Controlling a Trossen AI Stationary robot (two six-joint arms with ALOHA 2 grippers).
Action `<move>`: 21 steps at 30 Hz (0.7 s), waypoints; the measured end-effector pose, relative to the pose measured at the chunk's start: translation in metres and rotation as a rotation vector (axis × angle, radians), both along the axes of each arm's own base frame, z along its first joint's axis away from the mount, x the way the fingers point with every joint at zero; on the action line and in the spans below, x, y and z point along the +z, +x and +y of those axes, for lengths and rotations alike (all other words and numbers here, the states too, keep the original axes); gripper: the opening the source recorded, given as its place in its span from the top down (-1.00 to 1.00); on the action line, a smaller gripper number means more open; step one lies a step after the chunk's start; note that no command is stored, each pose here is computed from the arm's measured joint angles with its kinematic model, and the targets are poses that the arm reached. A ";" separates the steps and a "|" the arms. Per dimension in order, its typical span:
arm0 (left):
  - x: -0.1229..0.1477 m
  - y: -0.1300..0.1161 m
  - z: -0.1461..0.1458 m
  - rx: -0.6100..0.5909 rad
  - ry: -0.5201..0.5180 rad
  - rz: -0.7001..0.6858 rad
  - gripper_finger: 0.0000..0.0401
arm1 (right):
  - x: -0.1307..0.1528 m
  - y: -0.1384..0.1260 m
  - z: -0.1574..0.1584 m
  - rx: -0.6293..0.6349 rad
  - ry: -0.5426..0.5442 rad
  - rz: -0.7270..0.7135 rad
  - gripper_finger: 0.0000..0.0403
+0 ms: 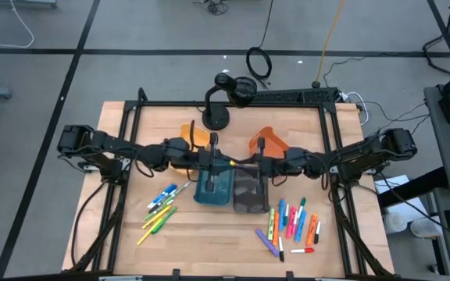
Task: Pick & Place Markers
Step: Put the white and yellow highlighter into the yellow bin
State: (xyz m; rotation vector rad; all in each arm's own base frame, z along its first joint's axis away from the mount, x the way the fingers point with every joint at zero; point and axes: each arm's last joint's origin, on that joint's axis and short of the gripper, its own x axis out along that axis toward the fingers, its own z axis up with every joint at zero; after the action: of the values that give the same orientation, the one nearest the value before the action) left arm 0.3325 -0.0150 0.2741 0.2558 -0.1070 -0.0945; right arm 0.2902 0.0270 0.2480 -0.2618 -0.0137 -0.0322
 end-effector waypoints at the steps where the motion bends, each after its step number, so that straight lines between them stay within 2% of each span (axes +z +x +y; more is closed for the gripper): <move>1: 0.001 -0.002 0.001 0.017 0.005 0.021 0.76 | -0.002 0.000 0.000 -0.012 0.007 0.015 0.74; 4: 0.008 -0.011 0.000 0.084 0.026 0.061 0.76 | -0.002 -0.003 -0.003 -0.081 0.008 0.057 0.55; 6: 0.012 -0.022 0.000 0.170 0.042 0.138 0.76 | -0.002 -0.008 -0.004 -0.155 0.009 0.103 0.41; 9: 0.016 -0.039 0.002 0.326 0.051 0.253 0.76 | 0.000 -0.019 -0.006 -0.271 0.043 0.168 0.22; 13: 0.010 -0.070 0.011 0.605 0.014 0.473 0.76 | 0.009 -0.039 -0.005 -0.319 0.116 0.218 0.05; 16: -0.001 -0.094 0.021 0.806 -0.082 0.627 0.76 | 0.016 -0.050 -0.004 -0.321 0.193 0.217 0.01; 21: -0.019 -0.112 0.039 1.017 -0.311 0.753 0.76 | 0.015 -0.059 -0.002 -0.317 0.255 0.235 0.03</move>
State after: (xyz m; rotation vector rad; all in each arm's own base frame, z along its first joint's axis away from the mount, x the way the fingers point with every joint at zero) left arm 0.2209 0.0245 0.2550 -0.0702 0.7551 0.8310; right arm 0.2313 0.0249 0.2633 -0.0097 0.2646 -0.3161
